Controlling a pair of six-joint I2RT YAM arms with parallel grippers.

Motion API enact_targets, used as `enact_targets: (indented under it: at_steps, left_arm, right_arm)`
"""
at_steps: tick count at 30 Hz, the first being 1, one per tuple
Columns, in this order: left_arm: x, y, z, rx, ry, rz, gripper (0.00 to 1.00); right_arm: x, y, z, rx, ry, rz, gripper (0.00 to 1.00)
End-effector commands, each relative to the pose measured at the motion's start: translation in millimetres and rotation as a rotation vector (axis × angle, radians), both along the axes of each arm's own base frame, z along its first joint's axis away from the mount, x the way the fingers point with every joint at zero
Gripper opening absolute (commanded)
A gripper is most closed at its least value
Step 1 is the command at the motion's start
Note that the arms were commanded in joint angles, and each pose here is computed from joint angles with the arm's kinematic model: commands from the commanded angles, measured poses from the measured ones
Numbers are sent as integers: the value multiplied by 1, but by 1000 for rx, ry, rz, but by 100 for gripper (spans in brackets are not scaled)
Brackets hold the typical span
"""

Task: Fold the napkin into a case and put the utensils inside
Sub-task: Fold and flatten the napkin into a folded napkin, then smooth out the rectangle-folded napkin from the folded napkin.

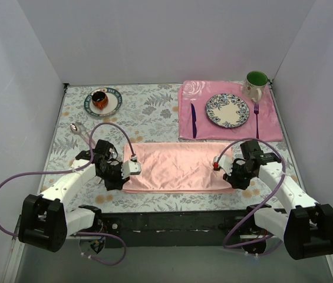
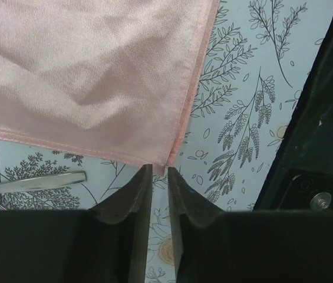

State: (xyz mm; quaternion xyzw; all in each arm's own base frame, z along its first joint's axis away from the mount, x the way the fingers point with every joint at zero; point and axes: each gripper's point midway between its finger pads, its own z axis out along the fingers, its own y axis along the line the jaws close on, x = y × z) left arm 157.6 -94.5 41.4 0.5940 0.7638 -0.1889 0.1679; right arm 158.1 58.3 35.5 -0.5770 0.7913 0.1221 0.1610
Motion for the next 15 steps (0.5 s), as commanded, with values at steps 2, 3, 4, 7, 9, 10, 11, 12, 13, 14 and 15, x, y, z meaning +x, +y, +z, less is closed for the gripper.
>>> enact_targets:
  at_steps: [2, 3, 4, 7, 9, 10, 11, 12, 13, 14, 15]
  left_arm:
    - [3, -8, 18, -44, -21, -12, 31]
    - [4, -10, 26, -55, -23, 0, 40]
    - [1, -14, 33, -76, -1, 6, 43]
    - [26, -31, 70, -164, -47, 79, 51]
    - [48, -46, 98, -250, -72, 145, 53]
    - [64, -56, 105, -306, -29, 239, 54]
    - [69, -71, 117, -391, 34, 296, 56]
    - [81, -80, 135, -456, 51, 329, 58]
    - [95, -88, 145, -527, 71, 351, 72]
    - [97, -103, 151, -598, 227, 427, 81]
    - [103, -110, 161, -646, 274, 435, 84]
  right_arm:
    - [-2, 6, 18, 31, -27, 45, 48]
    - [0, 9, 26, 50, -29, 30, 52]
    - [8, 14, 42, 74, -62, 20, 63]
    - [24, 35, 76, 199, -86, -86, 75]
    - [51, 52, 107, 304, -134, -166, 75]
    - [56, 61, 109, 349, -60, -245, 75]
    - [65, 70, 119, 394, -42, -269, 74]
    - [67, 84, 128, 467, 9, -271, 74]
    - [78, 93, 127, 508, 53, -294, 74]
    - [83, 101, 135, 566, 93, -351, 75]
    - [86, 109, 142, 621, 117, -351, 77]
